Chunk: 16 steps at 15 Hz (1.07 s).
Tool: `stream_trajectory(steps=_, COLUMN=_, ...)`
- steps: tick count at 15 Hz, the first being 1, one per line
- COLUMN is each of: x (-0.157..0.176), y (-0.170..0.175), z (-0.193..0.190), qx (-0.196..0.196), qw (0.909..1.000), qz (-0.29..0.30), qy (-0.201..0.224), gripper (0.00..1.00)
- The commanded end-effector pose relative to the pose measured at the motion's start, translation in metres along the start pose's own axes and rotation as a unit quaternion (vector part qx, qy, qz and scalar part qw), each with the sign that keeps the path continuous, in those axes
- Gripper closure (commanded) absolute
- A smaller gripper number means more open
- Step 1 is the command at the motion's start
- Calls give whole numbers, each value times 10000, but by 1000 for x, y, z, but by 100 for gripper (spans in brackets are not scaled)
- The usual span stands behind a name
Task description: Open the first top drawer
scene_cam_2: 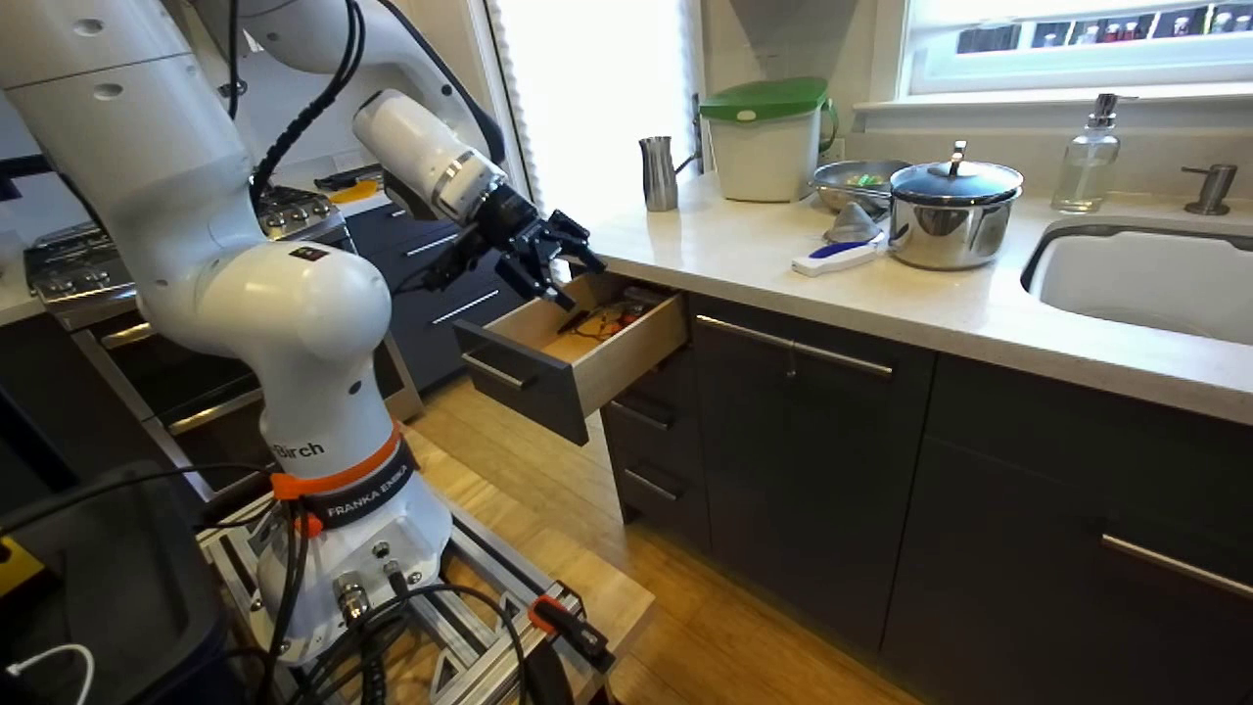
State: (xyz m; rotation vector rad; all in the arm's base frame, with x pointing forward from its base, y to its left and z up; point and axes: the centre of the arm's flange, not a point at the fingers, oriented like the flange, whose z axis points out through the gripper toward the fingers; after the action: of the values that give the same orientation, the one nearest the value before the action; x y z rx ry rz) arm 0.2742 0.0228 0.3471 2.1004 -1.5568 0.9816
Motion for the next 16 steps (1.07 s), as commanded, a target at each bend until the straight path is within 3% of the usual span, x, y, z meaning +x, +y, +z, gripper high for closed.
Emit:
stream_trajectory(steps=1, x=45, y=2, z=-26, qx=600, qw=9970, qz=-232, qy=-432, gripper=0)
stream_trajectory(steps=3, x=61, y=8, z=-25, qx=1134, qw=9914, qz=-196, qy=-625, gripper=0)
stream_trajectory(steps=4, x=33, y=-7, z=-19, qx=730, qw=9966, qz=-195, qy=-321, gripper=0)
stream_trajectory(steps=8, x=38, y=-8, z=-22, qx=841, qw=9957, qz=-173, qy=-341, gripper=0)
stream_trajectory(steps=9, x=35, y=-12, z=-20, qx=1000, qw=9908, qz=-661, qy=-621, gripper=0)
stream_trajectory(steps=13, x=36, y=-22, z=-11, qx=1455, qw=9698, qz=-1713, qy=-951, gripper=0)
stream_trajectory(steps=16, x=29, y=-36, z=-12, qx=2252, qw=9448, qz=-2099, qy=-1117, gripper=0)
